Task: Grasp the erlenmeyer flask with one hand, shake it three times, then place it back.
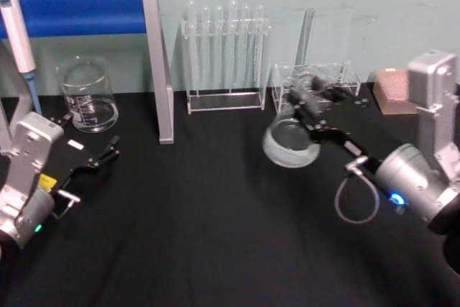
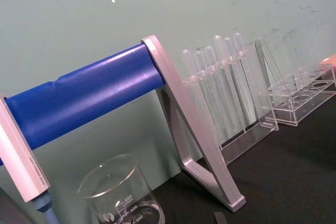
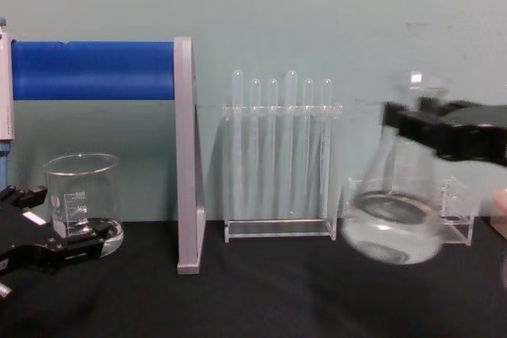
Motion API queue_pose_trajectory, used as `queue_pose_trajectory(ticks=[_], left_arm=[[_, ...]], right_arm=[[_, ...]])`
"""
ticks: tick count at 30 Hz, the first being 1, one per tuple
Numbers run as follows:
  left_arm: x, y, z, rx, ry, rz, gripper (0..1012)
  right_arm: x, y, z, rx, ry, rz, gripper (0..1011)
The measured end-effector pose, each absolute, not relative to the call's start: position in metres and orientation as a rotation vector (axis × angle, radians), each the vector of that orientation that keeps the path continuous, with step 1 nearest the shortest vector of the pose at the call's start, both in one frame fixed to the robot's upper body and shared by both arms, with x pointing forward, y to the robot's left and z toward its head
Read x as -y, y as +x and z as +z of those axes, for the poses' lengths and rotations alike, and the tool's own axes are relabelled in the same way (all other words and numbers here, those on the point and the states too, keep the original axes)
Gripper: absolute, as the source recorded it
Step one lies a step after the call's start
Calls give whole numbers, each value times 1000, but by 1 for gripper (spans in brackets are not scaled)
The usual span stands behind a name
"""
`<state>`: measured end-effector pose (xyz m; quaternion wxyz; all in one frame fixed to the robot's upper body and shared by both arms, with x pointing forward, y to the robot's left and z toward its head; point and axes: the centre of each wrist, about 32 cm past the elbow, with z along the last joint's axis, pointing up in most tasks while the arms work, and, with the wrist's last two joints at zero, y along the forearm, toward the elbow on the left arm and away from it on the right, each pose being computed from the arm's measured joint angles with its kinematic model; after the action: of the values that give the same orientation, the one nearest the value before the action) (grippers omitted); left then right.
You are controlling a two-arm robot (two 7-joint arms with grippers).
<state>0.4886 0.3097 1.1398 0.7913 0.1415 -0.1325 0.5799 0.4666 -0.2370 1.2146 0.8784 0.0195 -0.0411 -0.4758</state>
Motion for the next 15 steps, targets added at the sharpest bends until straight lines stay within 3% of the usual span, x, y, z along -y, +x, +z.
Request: queue_pose_trajectory(ticks=[8, 15], left_arm=[[-310, 489, 1140, 285, 304, 1248, 1001], [-310, 489, 1140, 285, 305, 1248, 1001]], right_arm=[[265, 454, 1215, 90, 40, -1182, 449], [276, 444, 1215, 85, 31, -1262, 449]])
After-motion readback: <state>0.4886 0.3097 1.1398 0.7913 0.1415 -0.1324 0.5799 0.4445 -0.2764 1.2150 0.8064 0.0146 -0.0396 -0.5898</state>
